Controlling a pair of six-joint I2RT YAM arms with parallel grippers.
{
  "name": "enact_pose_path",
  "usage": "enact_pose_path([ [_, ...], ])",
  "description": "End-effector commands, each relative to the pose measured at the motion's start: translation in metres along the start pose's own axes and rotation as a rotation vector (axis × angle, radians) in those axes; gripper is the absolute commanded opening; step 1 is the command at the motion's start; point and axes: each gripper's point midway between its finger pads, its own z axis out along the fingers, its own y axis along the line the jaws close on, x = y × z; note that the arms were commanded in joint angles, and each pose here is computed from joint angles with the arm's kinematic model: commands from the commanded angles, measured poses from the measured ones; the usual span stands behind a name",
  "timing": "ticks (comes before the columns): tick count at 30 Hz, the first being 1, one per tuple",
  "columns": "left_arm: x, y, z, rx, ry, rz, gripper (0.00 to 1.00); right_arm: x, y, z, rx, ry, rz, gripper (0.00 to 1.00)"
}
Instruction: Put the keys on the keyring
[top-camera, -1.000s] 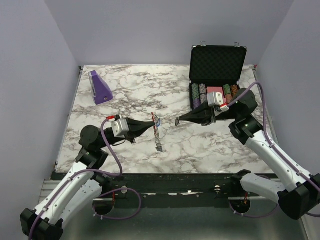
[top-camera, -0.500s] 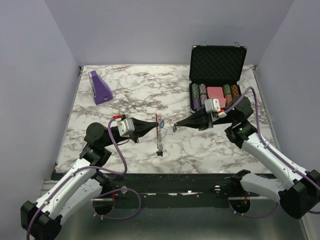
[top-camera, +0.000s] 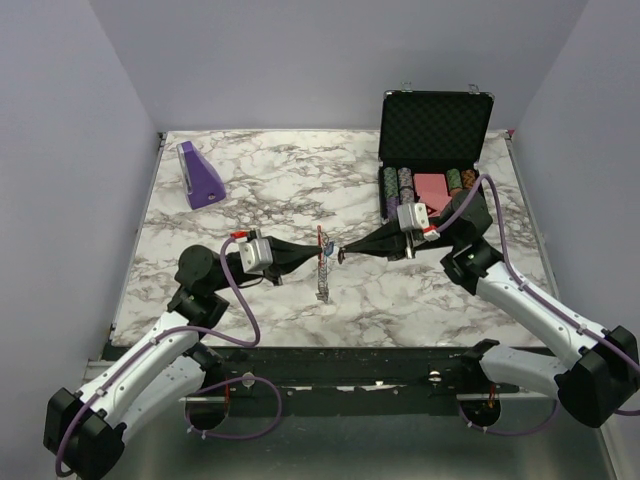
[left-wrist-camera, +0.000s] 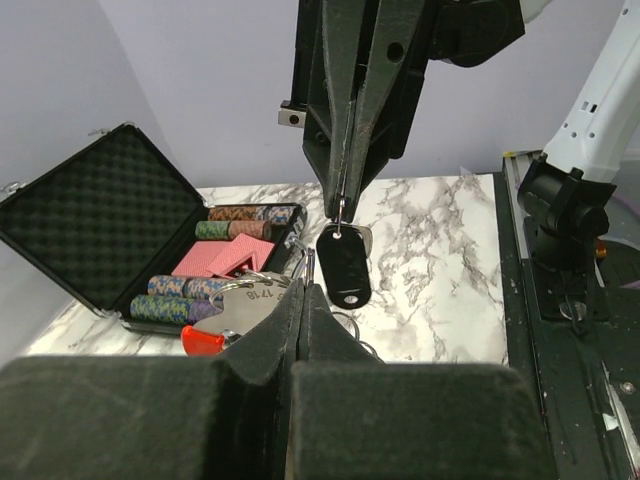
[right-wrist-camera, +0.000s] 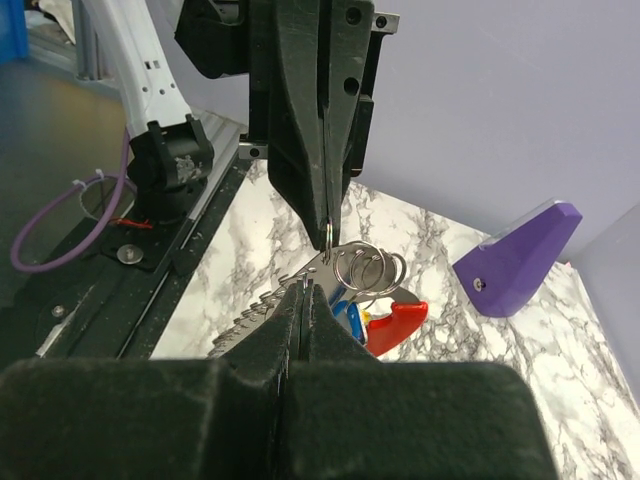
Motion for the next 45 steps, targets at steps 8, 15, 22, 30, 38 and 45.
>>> enact_pose_path([
  [8, -0.01, -0.008, 0.004, 0.06, -0.032, 0.028, 0.0, -0.002, -0.013, 0.003, 0.047, 0.013, -0.073, 0.0],
  [15, -0.005, -0.007, 0.005, 0.05, -0.011, 0.03, 0.0, 0.0, -0.011, 0.007, 0.045, 0.016, -0.061, 0.0],
  [22, -0.002, -0.002, 0.006, 0.017, 0.008, 0.042, 0.0, 0.004, -0.01, 0.013, 0.042, 0.02, -0.055, 0.0],
  [30, -0.003, 0.001, 0.005, -0.014, 0.01, 0.048, 0.0, 0.002, -0.012, 0.015, 0.044, 0.02, -0.058, 0.0],
  [38, -0.003, 0.006, 0.003, -0.044, 0.013, 0.053, 0.0, -0.001, -0.015, 0.015, 0.062, 0.024, -0.064, 0.0],
  [45, -0.004, 0.007, 0.003, -0.051, 0.01, 0.053, 0.0, 0.001, -0.013, 0.014, 0.054, 0.029, -0.055, 0.0],
])
